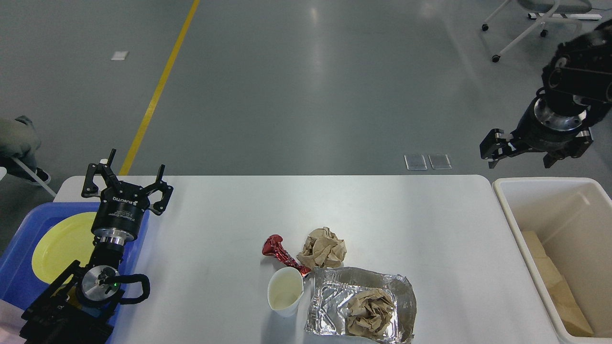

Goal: Tidy desktop
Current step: 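Raise the right gripper out of the bin and move toward the foil tray, then lower the right gripper onto the foil tray's edge and grasp it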

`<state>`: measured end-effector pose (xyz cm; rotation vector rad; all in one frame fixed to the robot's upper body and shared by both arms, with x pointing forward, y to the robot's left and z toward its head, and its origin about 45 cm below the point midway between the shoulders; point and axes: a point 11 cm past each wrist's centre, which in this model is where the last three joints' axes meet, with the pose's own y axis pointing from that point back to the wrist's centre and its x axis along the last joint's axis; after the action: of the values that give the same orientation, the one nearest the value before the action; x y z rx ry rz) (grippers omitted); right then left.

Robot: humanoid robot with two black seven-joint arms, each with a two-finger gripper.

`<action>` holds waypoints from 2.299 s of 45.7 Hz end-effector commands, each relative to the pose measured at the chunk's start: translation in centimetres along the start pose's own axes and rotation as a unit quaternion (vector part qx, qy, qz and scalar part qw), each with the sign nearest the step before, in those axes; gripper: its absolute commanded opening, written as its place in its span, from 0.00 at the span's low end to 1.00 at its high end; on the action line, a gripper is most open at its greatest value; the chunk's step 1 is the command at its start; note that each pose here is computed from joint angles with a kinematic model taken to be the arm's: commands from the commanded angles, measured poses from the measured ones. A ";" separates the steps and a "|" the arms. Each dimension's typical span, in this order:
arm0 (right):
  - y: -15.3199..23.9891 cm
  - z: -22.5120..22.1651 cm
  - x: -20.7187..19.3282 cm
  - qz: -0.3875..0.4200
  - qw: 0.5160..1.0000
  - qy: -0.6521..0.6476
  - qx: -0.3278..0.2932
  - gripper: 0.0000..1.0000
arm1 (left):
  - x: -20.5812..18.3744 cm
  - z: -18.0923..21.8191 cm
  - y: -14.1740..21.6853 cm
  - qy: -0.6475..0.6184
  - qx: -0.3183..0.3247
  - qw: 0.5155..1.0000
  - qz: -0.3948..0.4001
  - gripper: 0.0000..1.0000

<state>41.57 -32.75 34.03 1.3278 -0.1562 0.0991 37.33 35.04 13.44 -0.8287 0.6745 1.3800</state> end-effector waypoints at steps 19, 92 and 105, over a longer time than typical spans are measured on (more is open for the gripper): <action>15.4 -9.8 -7.5 -0.019 0.989 0.050 0.141 1.00 | 0.0 0.0 0.0 0.000 -0.001 1.000 0.000 0.99; -10.3 -10.8 -15.2 -0.111 0.990 -0.048 0.075 1.00 | 0.0 0.0 0.0 0.000 0.000 1.000 0.000 0.99; -15.7 -13.0 -18.8 -0.090 0.991 -0.060 0.083 1.00 | 0.0 0.0 0.0 0.000 0.000 1.000 0.000 0.99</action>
<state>26.94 -23.91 15.02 1.5092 -0.1010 -0.1395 37.34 35.04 13.46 -0.8290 0.6743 1.3797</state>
